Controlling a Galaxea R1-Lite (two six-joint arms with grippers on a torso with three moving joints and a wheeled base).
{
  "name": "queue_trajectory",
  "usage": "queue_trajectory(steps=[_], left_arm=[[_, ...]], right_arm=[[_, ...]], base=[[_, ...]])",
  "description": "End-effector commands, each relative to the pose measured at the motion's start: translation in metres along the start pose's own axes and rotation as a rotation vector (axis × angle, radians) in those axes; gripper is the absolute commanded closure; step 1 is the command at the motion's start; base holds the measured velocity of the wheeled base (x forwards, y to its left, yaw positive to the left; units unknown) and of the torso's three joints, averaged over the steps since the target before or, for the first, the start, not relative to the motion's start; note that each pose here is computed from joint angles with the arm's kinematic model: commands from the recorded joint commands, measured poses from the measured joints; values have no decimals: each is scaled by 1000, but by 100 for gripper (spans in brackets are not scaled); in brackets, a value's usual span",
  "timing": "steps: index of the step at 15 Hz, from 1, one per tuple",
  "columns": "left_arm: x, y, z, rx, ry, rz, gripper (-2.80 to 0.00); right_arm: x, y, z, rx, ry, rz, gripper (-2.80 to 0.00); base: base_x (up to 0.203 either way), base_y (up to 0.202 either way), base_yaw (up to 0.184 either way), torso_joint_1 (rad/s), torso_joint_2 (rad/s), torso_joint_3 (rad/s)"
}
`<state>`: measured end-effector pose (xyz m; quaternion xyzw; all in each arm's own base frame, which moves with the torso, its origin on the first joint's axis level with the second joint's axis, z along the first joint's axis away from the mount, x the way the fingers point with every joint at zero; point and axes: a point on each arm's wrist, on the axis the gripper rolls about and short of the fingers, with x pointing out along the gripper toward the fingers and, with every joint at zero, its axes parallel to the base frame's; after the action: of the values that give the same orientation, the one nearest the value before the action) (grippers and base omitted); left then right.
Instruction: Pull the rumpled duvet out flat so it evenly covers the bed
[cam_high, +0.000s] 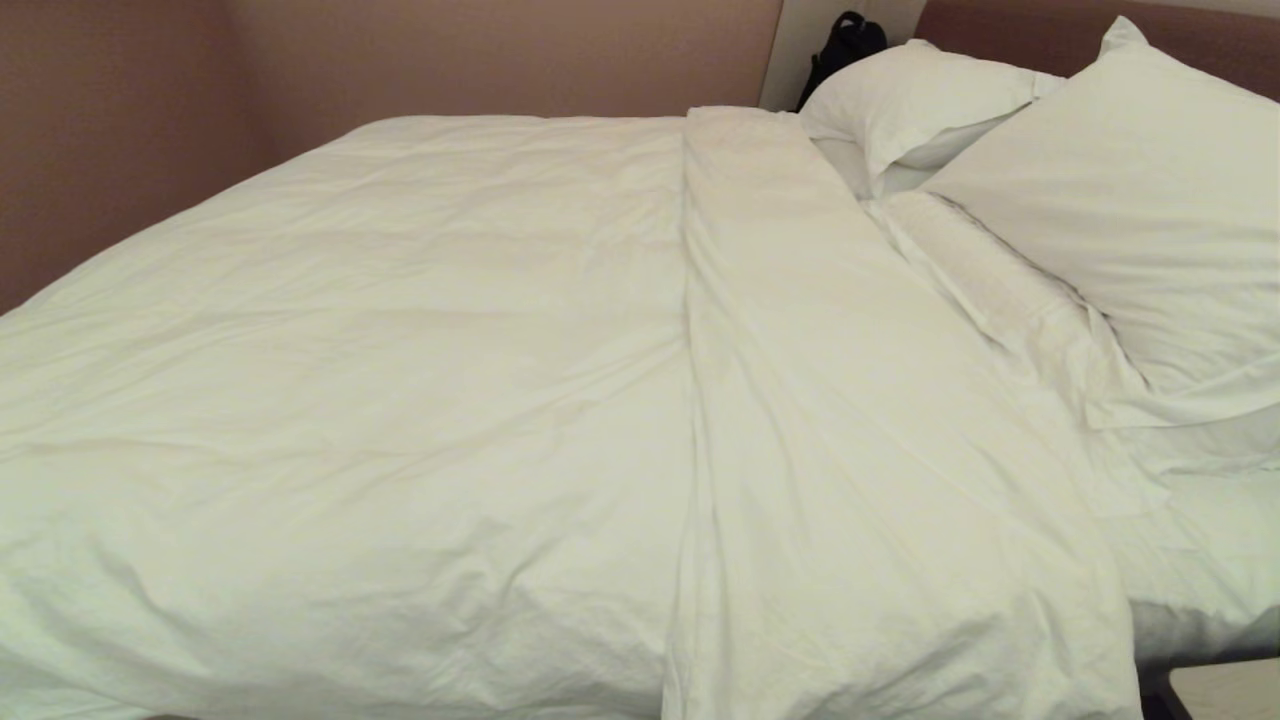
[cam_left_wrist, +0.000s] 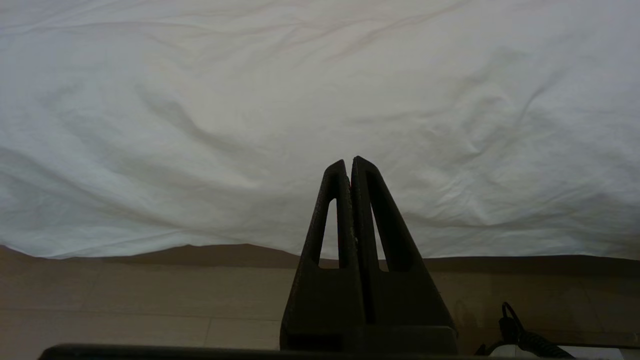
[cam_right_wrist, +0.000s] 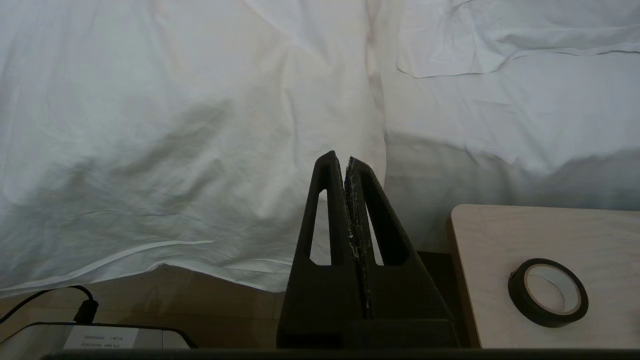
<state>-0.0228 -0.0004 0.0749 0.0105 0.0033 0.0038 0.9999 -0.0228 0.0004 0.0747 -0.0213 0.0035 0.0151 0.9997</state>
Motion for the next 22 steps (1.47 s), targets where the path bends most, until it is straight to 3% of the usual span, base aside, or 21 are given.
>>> queue_trajectory(steps=[1,22], left_arm=[[0,0,0,0,0,0,0],[0,0,0,0,0,0,0]], right_arm=[[0,0,0,0,-2,2,0],[0,0,0,0,0,2,0]], base=[[0,0,0,0,0,0],[0,0,0,0,0,0]])
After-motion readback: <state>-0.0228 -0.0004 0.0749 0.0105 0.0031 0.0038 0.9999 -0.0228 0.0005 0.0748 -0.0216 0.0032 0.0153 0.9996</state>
